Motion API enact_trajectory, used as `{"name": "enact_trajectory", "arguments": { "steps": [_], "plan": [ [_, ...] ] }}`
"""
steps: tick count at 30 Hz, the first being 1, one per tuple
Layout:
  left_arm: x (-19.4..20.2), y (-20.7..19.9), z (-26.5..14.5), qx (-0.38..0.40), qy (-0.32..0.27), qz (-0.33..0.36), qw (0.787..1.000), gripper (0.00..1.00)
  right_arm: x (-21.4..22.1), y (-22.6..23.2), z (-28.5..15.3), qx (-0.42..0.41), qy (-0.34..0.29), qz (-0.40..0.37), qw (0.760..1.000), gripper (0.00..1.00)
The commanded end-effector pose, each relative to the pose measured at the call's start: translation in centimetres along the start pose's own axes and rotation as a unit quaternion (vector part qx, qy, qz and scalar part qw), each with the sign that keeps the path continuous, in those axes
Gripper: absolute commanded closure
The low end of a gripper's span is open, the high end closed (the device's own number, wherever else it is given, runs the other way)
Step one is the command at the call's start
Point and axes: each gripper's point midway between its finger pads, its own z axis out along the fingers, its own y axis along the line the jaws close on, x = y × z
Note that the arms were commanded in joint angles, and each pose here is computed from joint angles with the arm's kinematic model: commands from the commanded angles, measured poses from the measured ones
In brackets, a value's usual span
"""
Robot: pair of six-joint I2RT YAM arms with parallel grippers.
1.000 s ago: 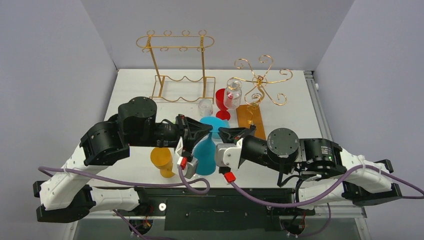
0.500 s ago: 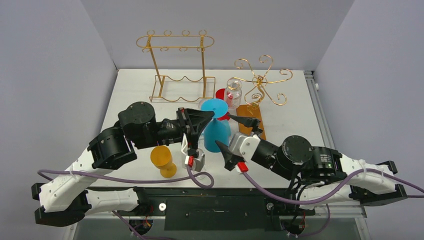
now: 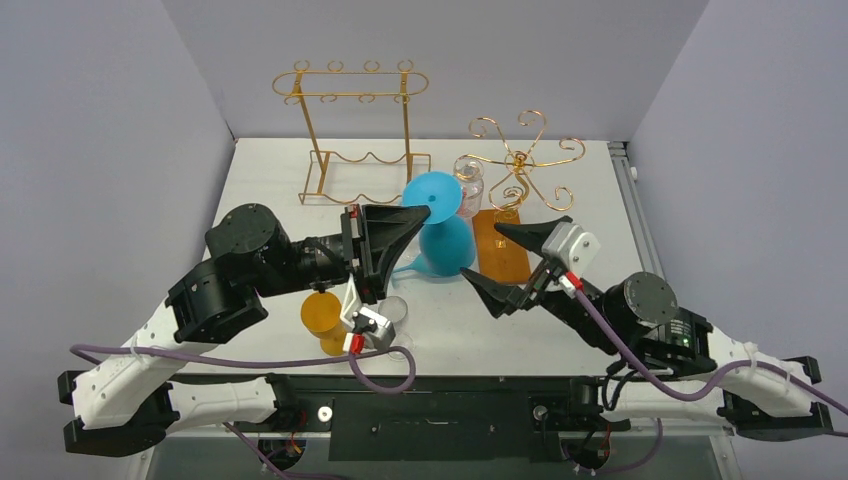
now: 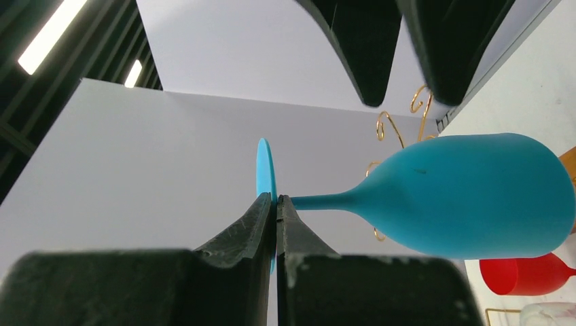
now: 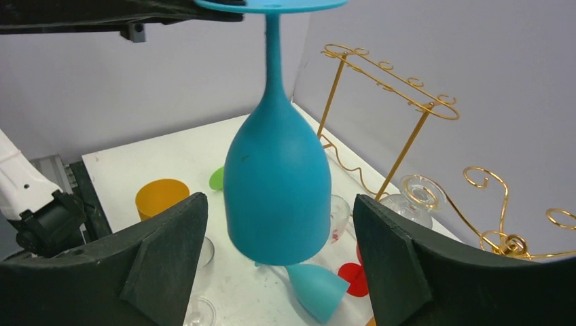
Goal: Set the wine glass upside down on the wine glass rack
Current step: Turn the wine glass upside down at the wine rack.
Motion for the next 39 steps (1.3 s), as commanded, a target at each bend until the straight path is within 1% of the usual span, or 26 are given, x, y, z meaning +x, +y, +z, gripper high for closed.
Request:
{"name": "enact_trajectory", "arguments": {
  "steps": [1, 8, 12, 21, 29, 31, 36, 37, 39],
  "plan": [
    [-2.7, 3.1, -1.0, -0.036, -0.056, 0.039, 0.997, 1.0, -1.1, 0.9, 1.7, -0.042, -0.03, 0.068, 0.996, 0.26],
    [-2.7, 2.9, -0.7, -0.033, -0.06, 0.047, 0.997, 1.0, 0.0, 3.4, 2.8, -0.136, -0.014, 0.062, 0.989, 0.26],
    [-3.0, 3.1, -0.6, -0.034, -0.068, 0.046, 0.996, 1.0, 1.1, 3.5, 3.4, -0.172, -0.003, 0.068, 0.983, 0.26],
    [-3.2, 3.3, -0.8, -0.04, -0.071, 0.049, 0.995, 1.0, 3.1, 2.3, 4.9, -0.177, -0.005, 0.106, 0.979, 0.25],
    [-3.1, 4.0, -0.7, -0.057, -0.07, 0.048, 0.995, 1.0, 3.5, 2.8, 3.9, -0.185, -0.016, 0.113, 0.976, 0.25],
    [-3.1, 4.1, -0.7, -0.061, -0.07, 0.043, 0.995, 1.0, 3.3, 2.5, 3.6, -0.177, -0.022, 0.11, 0.978, 0.27],
    [-3.2, 4.2, -0.6, -0.07, -0.074, 0.035, 0.994, 1.0, 2.5, 1.8, 3.7, -0.162, -0.035, 0.103, 0.981, 0.39],
    [-3.2, 4.2, -0.5, -0.073, -0.076, 0.034, 0.994, 0.98, 2.4, 1.6, 3.7, -0.157, -0.037, 0.102, 0.982, 0.41],
    [-3.3, 4.3, -0.5, -0.081, -0.08, 0.029, 0.993, 0.78, 2.2, 1.2, 3.8, -0.146, -0.042, 0.101, 0.983, 0.43]
  ]
}}
